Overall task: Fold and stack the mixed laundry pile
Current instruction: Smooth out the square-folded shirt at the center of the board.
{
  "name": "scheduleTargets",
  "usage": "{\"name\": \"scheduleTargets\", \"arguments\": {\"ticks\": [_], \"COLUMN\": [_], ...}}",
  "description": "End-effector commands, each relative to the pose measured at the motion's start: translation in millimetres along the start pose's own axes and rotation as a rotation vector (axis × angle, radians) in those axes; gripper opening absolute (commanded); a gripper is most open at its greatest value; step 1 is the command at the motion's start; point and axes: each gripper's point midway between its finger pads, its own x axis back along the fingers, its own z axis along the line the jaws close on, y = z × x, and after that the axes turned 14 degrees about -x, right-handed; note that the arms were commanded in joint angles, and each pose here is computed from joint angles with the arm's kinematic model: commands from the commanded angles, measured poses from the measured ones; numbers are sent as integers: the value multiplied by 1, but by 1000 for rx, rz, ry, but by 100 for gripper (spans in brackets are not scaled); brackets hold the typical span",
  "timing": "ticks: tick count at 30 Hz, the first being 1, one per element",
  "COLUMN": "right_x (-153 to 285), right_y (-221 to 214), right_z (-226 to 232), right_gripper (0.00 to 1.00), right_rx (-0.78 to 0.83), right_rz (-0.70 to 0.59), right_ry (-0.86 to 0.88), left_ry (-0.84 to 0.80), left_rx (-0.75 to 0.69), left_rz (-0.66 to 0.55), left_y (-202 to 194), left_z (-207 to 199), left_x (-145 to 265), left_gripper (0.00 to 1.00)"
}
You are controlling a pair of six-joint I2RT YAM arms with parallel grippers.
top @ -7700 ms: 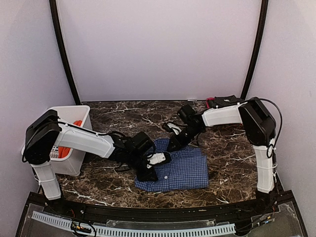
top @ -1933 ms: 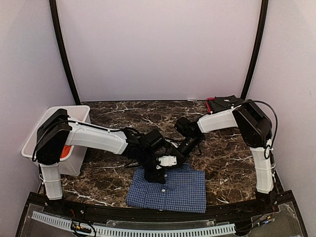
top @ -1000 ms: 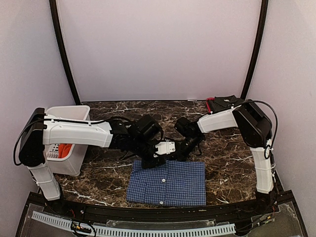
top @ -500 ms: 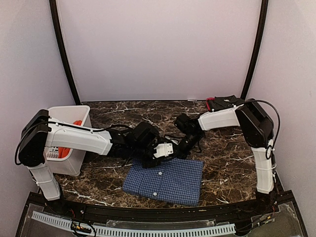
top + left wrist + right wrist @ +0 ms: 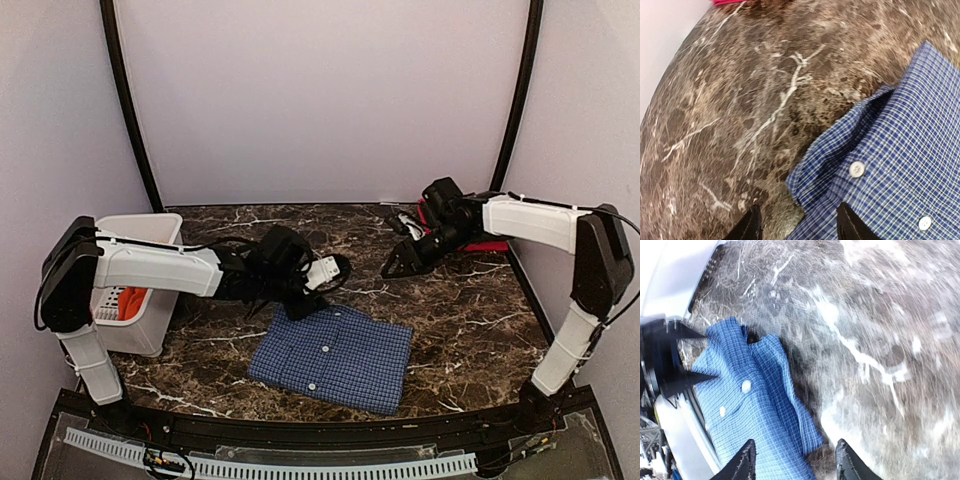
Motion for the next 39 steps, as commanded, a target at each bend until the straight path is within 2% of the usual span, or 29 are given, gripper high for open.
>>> {"name": "scheduleTargets", "arguments": {"ticks": [1, 4, 9, 12, 19, 25, 28, 29, 31, 32, 33, 39], "right_x": [5, -3, -18, -28, -39, -44, -48, -49, -48, -46, -44, -16], "right_y": [-35, -60, -84, -93, -105, -111, -114, -115, -112, -111, -108, -87], "right_z": [7, -4, -22, -36, -57, -57, -58, -59, -62, -65, -67, -70], "right_gripper": [54, 55, 55, 55, 44, 23, 2, 0, 0, 0, 0, 0], "right_rx": [-96, -163, -226, -251, -288, -296, -292, -293, -292, -289, -283, -257], "right_rz": [2, 33, 72, 95, 134, 156, 170, 172, 162, 152, 135, 10], "right_ry": [73, 80, 63, 27, -41, -42, -42, -50, -73, -91, -117, -208], "left_ry": [-69, -131, -199, -221, -278, -343, -380, -400, -409, -400, -375, -222], "left_rx": [353, 546, 779, 844, 922, 968, 981, 988, 982, 978, 969, 893], "left_rz": [-84, -66, -55, -33, 1, -36, -60, -67, -96, -114, -138, -243], "left_y": [0, -21, -47, -63, -74, -68, -63, -62, -56, -53, -49, -40], "left_z": [22, 18, 14, 11, 5, 2, -1, -3, -2, 2, 8, 37], "left_x": [53, 59, 58, 49, 32, 20, 14, 14, 13, 15, 19, 39], "left_gripper": [51, 52, 52, 51, 51, 49, 41, 38, 21, 8, 2, 0]}}
